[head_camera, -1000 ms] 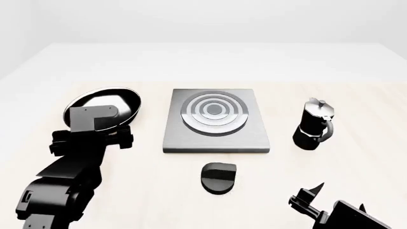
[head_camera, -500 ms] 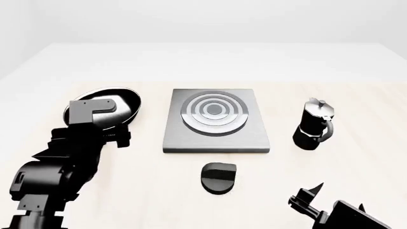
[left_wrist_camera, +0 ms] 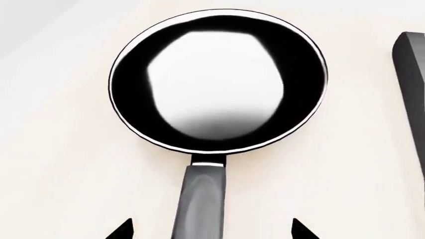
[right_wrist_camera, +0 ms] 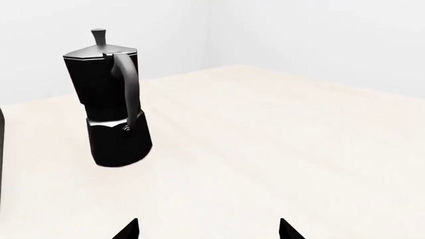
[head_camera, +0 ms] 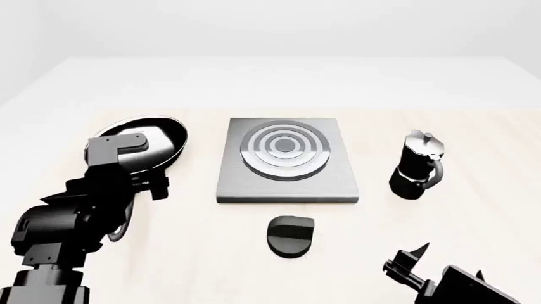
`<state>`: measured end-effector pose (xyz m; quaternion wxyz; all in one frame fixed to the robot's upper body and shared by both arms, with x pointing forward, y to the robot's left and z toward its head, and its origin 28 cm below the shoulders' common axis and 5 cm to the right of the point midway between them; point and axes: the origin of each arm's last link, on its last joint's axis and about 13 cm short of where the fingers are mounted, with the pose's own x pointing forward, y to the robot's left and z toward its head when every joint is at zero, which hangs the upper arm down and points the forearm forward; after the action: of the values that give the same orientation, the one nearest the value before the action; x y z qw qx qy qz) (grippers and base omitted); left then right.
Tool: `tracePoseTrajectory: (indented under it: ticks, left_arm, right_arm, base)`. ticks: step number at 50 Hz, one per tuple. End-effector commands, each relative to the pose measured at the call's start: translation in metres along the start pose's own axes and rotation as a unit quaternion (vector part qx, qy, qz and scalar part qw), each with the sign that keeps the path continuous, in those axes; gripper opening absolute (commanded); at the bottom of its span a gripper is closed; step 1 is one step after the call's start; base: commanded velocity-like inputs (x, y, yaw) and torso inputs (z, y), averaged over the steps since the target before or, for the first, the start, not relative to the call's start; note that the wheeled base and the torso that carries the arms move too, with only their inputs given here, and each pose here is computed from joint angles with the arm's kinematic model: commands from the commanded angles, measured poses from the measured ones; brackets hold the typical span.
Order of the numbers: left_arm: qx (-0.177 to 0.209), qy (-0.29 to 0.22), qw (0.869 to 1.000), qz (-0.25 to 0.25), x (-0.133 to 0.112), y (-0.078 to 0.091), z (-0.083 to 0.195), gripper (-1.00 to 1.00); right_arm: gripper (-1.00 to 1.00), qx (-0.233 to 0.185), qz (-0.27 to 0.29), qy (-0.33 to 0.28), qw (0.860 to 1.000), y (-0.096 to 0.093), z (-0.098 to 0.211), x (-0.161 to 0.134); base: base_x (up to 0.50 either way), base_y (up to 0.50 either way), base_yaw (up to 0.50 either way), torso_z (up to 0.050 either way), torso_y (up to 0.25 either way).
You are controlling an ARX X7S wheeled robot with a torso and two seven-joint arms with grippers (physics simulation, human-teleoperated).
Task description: Turn on the stove and put the frying pan on it.
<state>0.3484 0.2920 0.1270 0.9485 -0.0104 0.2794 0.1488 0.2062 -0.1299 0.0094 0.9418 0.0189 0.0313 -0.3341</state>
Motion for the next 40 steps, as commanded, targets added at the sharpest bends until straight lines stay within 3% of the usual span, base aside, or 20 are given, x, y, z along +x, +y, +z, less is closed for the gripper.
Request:
tracePoseTrajectory:
  ticks: [1,40]
  left_arm:
    - [-0.011,0.021,1.000,0.019,0.005,0.003,-0.002,1.00]
    - [0.019,0.066,0.997,0.019,0.018,0.003,-0.020,1.00]
  right_arm:
    - [1.00,0.000,0.000,0.001,1.000,0.000,0.000,0.000]
    - [1.00,0.000,0.000,0.002,1.000,0.000,-0.001,0.001]
  base:
    - [0.00,0.00,0.00,0.000,0.000]
    - [0.00,0.00,0.00,0.000,0.000]
